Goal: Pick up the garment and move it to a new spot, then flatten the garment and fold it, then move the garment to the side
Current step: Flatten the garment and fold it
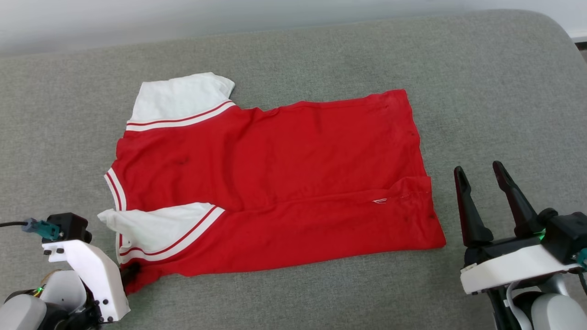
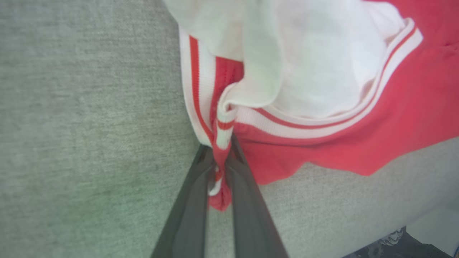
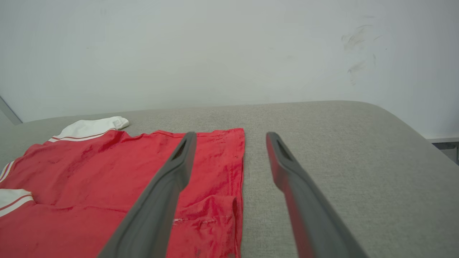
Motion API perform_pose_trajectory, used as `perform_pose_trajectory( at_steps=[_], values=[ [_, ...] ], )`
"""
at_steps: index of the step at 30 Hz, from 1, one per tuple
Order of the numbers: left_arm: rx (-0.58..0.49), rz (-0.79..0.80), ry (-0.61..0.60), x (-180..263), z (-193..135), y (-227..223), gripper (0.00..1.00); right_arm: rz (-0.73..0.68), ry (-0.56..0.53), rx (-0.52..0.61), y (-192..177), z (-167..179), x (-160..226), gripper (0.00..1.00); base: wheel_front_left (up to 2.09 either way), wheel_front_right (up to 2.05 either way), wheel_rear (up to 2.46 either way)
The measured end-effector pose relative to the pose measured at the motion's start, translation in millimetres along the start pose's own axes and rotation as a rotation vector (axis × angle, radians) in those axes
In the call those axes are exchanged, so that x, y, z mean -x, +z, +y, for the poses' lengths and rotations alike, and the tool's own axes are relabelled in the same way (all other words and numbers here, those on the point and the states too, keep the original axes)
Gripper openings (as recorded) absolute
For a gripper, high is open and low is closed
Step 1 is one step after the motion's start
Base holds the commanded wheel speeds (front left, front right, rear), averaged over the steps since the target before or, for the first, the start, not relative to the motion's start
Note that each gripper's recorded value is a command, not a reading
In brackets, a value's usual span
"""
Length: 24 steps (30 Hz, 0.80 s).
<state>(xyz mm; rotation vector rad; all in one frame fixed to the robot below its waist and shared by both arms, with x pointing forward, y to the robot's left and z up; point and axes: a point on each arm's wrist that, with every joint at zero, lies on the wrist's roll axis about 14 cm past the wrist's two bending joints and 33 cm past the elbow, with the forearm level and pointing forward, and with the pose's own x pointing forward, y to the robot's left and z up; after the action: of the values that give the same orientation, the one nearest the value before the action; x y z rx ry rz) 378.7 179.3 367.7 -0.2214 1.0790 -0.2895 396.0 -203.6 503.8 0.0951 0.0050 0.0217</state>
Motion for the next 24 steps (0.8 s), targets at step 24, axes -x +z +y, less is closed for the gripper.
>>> perform_pose_trajectory(
  at_steps=[24],
  values=[
    [-0.115,-0.386,0.009,39,-19,68,0.0,0.866,0.089,-0.087,-128,-3,10,1.0,0.0,0.0,0.0]
  ],
)
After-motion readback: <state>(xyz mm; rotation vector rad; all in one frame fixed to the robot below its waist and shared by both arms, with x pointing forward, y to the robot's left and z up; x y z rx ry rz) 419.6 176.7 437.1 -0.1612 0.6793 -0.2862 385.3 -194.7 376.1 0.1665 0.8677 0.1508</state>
